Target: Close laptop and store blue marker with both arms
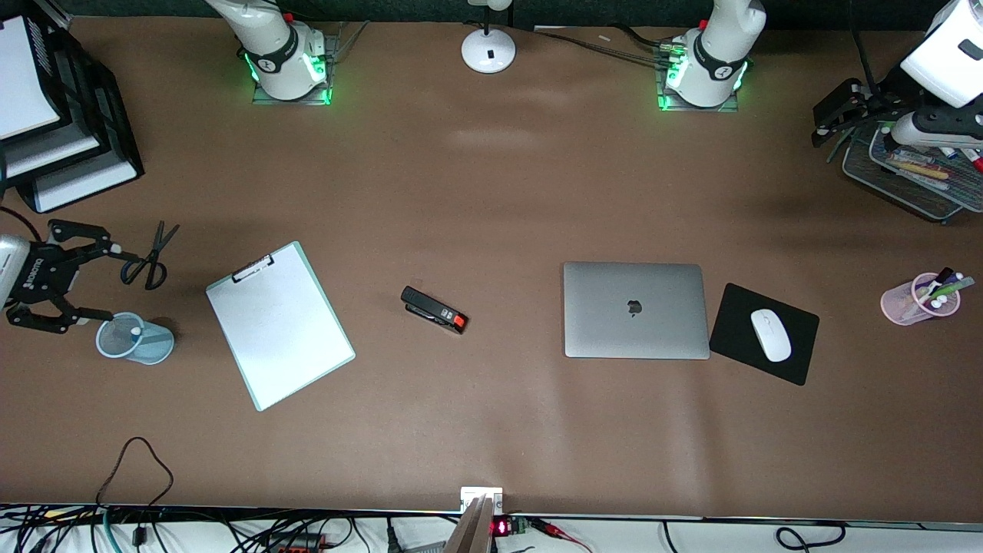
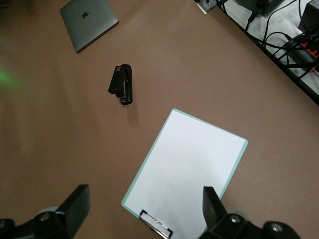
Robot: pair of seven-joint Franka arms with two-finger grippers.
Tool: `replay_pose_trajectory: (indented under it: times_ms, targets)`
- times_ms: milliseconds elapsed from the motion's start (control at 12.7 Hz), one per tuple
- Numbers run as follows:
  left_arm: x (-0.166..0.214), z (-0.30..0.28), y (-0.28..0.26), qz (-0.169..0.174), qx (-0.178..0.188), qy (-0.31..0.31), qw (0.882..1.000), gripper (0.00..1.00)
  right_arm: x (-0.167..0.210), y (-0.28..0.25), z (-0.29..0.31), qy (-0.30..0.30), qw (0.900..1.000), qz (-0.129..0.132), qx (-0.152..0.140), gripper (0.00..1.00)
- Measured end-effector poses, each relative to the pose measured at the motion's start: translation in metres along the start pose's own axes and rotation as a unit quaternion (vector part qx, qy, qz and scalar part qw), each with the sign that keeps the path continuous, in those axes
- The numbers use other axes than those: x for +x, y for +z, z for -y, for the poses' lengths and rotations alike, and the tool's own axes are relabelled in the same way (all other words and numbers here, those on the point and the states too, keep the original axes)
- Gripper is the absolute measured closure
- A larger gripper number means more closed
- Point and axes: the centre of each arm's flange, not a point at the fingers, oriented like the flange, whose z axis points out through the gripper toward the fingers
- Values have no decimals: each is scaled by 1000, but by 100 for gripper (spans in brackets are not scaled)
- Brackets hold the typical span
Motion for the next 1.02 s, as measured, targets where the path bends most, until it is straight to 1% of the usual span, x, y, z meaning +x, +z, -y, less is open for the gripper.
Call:
replay_pose_trajectory:
  times_ms: [158, 236, 315, 473, 631, 709, 788, 867, 1025]
  targets:
    - [0, 3, 0, -1, 0, -3, 1000, 0, 12, -1, 15, 48, 999, 20, -5, 0]
    - [0, 4, -1, -1, 0, -4, 1000, 0, 16, 1, 23, 79, 996, 34, -3, 0]
    - [-1, 4, -1, -1, 0, -4, 1000, 0, 22, 5, 32, 111, 993, 49, -2, 0]
    - [-1, 6, -2, -2, 0, -5, 1000, 0, 36, 15, 46, 177, 981, 76, -13, 0]
    - [-1, 10, -3, -3, -1, -9, 1000, 0, 42, 27, 57, 247, 963, 101, -20, 0]
    - [-1, 12, -3, -3, -1, -12, 1000, 0, 38, 34, 57, 280, 953, 115, -23, 0]
    - [-2, 14, -3, -3, -1, -13, 1000, 0, 30, 39, 54, 309, 941, 132, -33, 0]
    - [-2, 14, -3, -3, -1, -14, 1000, 0, 23, 43, 51, 332, 929, 154, -51, 0]
    - [-1, 14, -3, -3, -1, -14, 1000, 0, 19, 51, 51, 373, 898, 204, -110, 0]
